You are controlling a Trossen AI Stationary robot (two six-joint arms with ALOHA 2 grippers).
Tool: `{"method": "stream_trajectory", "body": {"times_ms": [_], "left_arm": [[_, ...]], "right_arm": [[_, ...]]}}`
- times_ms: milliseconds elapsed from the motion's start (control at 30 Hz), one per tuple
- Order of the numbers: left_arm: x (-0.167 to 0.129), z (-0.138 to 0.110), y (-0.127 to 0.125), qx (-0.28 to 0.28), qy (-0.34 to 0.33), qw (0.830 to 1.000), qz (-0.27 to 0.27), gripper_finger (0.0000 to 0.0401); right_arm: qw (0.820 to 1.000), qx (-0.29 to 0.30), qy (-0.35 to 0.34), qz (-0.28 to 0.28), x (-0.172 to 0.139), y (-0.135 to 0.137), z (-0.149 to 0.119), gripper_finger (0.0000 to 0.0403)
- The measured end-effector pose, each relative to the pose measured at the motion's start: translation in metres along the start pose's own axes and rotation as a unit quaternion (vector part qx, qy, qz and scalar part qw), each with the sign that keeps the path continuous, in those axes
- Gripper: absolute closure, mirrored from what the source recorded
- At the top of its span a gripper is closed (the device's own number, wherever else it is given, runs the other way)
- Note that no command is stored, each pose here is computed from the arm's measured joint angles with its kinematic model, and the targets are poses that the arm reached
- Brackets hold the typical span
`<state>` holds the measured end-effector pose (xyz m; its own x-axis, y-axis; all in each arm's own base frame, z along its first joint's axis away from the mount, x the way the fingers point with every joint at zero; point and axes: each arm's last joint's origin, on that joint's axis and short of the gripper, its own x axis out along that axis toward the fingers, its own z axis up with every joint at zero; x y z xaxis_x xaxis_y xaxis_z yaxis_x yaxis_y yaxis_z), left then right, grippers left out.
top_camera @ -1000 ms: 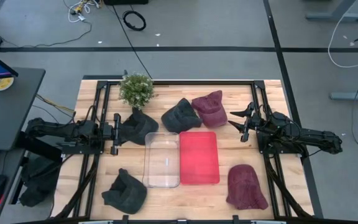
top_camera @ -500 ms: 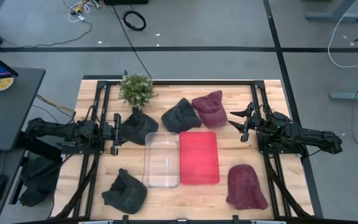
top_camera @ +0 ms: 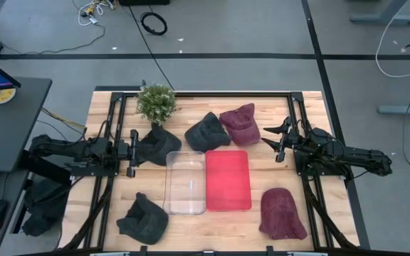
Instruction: Pick & Place hat
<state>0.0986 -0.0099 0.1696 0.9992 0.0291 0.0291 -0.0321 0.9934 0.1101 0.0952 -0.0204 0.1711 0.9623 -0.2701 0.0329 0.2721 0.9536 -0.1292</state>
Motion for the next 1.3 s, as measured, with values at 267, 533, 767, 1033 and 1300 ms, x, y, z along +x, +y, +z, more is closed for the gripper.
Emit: {"method": "stream_trajectory", "body": {"times_ms": [267, 533, 767, 1033, 1300], "left_arm": [[0.000, 0.000, 0.000, 0.000, 0.000, 1.000, 0.000, 0.0240], [0.000, 0.000, 0.000, 0.000, 0.000, 1.000, 0.000, 0.0240], [0.000, 0.000, 0.000, 0.000, 0.000, 1.000, 0.000, 0.0240], [0.000, 0.000, 0.000, 0.000, 0.000, 1.000, 0.000, 0.0240], [0.000, 0.000, 0.000, 0.000, 0.000, 1.000, 0.000, 0.0240]], "right_arm": [[1.000, 0.000, 0.000, 0.000, 0.000, 0.000, 0.000, 0.0204], [1.000, 0.000, 0.000, 0.000, 0.000, 0.000, 0.000, 0.0204], [0.999, -0.037, 0.000, 0.000, 0.000, 0.000, 0.000, 0.0204], [0.999, -0.034, -0.001, 0.000, 0.000, 0.000, 0.000, 0.0204], [0.969, 0.062, -0.237, -0.020, -0.011, -0.007, 0.044, 0.0204]]}}
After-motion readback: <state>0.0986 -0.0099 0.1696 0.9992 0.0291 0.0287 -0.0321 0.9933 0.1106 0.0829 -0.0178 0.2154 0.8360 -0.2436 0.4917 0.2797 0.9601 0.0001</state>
